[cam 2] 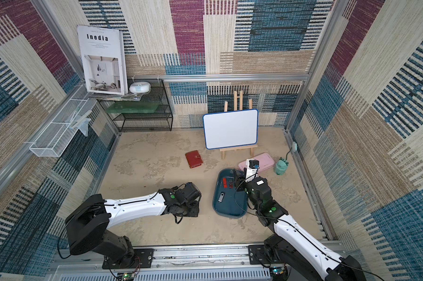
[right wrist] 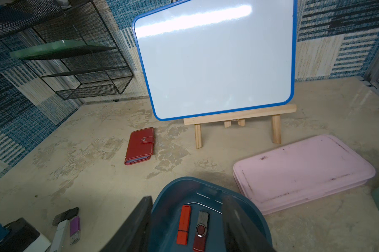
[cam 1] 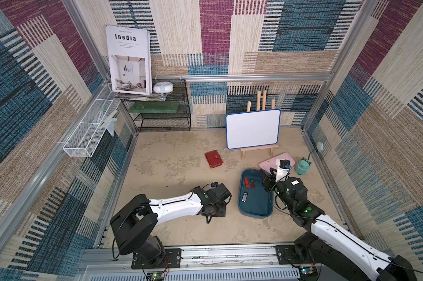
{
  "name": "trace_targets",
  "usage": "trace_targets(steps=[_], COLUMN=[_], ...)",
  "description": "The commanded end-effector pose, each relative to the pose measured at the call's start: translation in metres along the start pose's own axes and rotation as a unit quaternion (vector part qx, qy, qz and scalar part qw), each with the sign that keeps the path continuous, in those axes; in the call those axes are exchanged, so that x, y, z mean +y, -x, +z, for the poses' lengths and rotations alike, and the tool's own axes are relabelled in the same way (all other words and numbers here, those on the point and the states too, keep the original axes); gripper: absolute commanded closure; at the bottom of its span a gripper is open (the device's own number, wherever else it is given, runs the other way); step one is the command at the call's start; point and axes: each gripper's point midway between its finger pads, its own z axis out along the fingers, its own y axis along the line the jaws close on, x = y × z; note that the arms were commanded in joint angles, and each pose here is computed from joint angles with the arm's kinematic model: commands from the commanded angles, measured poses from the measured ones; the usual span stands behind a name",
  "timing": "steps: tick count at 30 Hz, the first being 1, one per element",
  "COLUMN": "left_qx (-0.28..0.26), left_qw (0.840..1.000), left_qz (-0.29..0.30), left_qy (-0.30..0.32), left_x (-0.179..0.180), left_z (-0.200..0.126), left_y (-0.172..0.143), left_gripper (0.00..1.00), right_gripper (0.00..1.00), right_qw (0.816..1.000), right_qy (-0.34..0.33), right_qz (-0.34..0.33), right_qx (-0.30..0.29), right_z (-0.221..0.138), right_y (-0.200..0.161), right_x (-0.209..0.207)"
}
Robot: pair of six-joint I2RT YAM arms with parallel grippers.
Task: Put the usb flash drive into the storage box
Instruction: Pick up the USB flash from the center of the board.
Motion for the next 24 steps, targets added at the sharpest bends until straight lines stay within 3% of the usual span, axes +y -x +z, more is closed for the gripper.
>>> trace_targets(steps=[1,17,24], left_qx=[-0.003,-0.002,0.009], left_qw=[1.000,0.993,0.990], left_qz=[-0.003,0.039,0.061], left_qy=[0.022,0.109,0.128], left_x=[0.007,0.017,0.017], left_z=[0.005,0.027,0.033], left_y=[0.001,0.018,0.019], left_gripper=[0.42,0.45,0.56], right_gripper=[0.44,0.44,0.44], right_qw=[1.000,1.000,1.000], right_qy=[-0.001,0.011,0.012], right_qz=[-0.002,-0.003,-0.003], right_qx=[-0.016,0.002,0.003], right_z=[0.000,0.006,0.007], right_y=[0.007,0.000,0.000], right_x=[0.001,0.006,0.006])
